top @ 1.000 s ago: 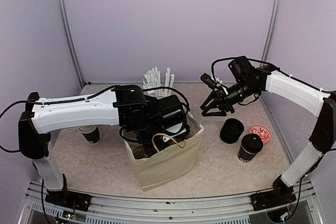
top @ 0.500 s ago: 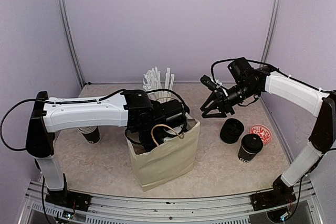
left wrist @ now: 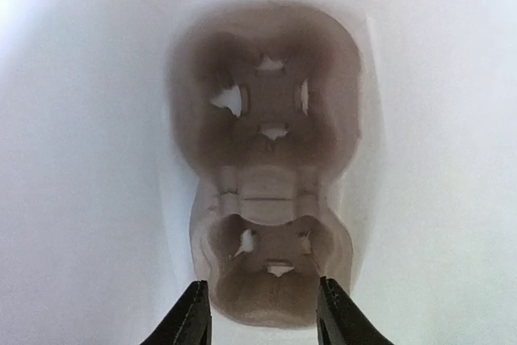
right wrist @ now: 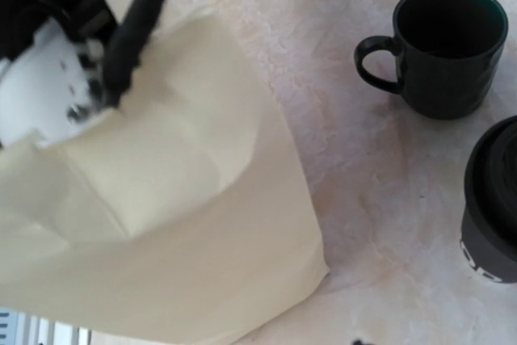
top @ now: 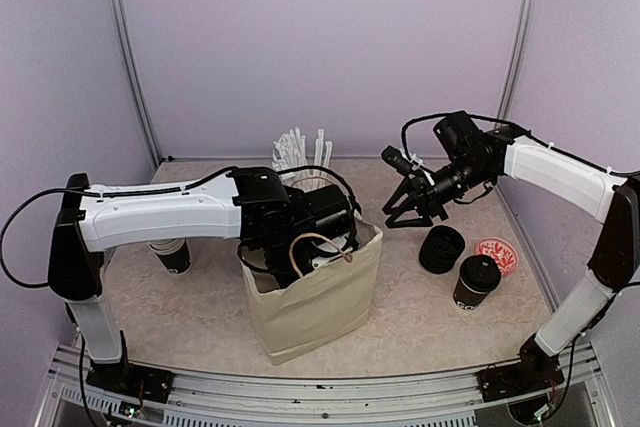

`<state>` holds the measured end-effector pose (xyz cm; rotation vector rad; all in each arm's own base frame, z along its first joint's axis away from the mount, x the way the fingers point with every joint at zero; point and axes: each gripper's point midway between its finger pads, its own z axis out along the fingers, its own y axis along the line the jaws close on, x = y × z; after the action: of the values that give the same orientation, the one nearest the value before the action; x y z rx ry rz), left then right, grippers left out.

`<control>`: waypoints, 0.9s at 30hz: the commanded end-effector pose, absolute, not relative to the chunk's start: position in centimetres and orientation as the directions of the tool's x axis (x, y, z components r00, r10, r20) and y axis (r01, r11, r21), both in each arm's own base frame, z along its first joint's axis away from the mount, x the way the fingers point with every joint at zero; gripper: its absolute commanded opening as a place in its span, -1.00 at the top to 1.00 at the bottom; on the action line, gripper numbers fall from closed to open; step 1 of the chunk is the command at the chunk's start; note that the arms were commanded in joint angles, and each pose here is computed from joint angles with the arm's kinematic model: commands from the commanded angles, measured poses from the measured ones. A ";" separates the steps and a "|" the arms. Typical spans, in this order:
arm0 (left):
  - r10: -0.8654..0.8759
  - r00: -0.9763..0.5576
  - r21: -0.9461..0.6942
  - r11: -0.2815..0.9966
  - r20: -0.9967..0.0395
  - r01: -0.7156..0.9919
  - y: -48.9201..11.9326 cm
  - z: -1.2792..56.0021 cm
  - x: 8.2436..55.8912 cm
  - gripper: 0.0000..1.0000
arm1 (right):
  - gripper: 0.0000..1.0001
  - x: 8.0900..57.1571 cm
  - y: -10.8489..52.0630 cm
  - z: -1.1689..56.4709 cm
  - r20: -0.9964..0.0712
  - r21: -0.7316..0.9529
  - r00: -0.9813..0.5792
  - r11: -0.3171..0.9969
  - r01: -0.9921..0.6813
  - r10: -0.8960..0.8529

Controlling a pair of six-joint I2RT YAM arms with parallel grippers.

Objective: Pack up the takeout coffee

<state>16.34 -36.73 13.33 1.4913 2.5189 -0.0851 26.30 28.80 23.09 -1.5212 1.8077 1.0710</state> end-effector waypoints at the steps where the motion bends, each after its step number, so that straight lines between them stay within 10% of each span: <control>1: 0.827 -0.465 0.053 0.504 -0.316 0.862 -37.6 17.1 16.7 0.10 | 0.03 25.9 28.7 24.1 -0.814 0.200 -0.187 0.038 -0.979 -0.550; 10: 0.812 -0.421 0.090 0.493 -0.405 0.865 -38.7 20.6 17.5 0.07 | -0.02 26.6 28.1 25.1 -0.811 0.163 -0.177 0.075 -0.984 -0.557; 14: 0.780 -0.391 0.122 0.505 -0.489 0.854 -39.6 23.9 18.6 0.07 | -0.98 29.4 27.0 27.8 -0.843 0.083 -0.182 0.212 -0.974 -0.507; 21: 0.706 -0.310 0.153 0.510 -0.637 0.847 -40.5 30.5 19.3 0.07 | -0.99 33.8 24.5 29.6 -0.850 -0.050 -0.228 0.503 -0.863 -0.475; 27: 0.664 -0.248 0.169 0.497 -0.706 0.851 -40.6 34.5 18.1 0.05 | -0.99 33.7 24.4 30.0 -0.859 -0.069 -0.204 0.501 -0.863 -0.470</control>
<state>18.91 -41.09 30.37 1.2761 2.1021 -0.2926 32.61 25.24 29.58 -1.1765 1.8411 0.6114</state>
